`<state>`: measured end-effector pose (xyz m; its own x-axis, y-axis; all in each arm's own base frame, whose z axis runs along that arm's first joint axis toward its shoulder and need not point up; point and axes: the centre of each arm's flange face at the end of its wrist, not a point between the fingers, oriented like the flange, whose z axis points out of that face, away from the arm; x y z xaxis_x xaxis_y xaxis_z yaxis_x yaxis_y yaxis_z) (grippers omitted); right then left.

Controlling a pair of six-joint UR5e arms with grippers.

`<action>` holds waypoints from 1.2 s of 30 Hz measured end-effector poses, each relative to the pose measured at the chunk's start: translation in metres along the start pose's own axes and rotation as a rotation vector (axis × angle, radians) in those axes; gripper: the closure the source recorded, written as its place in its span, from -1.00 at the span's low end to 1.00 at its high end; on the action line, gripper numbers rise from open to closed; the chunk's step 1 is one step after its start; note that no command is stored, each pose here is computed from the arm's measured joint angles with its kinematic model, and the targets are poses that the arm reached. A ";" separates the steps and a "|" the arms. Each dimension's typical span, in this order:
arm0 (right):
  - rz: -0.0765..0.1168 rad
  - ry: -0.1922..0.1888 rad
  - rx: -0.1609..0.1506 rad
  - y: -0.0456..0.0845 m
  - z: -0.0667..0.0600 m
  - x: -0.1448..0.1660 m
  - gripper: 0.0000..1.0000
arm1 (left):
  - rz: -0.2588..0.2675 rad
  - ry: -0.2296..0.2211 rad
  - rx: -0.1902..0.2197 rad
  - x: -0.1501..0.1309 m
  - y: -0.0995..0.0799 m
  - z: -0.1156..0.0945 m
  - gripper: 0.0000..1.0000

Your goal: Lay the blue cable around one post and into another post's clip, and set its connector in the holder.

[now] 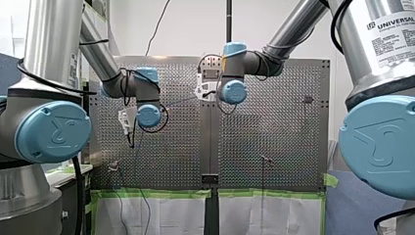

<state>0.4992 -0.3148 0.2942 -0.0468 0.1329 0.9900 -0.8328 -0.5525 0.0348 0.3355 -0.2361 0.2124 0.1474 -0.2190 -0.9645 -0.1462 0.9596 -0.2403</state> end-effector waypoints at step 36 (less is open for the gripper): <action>-0.053 0.028 0.118 -0.048 0.062 0.082 1.00 | -0.244 -0.163 0.019 -0.166 0.037 0.075 1.00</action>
<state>0.5690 -0.3285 0.3823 -0.0212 0.1866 0.9822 -0.7637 -0.6370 0.1045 0.3785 -0.1507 0.3715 0.3311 -0.4137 -0.8481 -0.0696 0.8856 -0.4592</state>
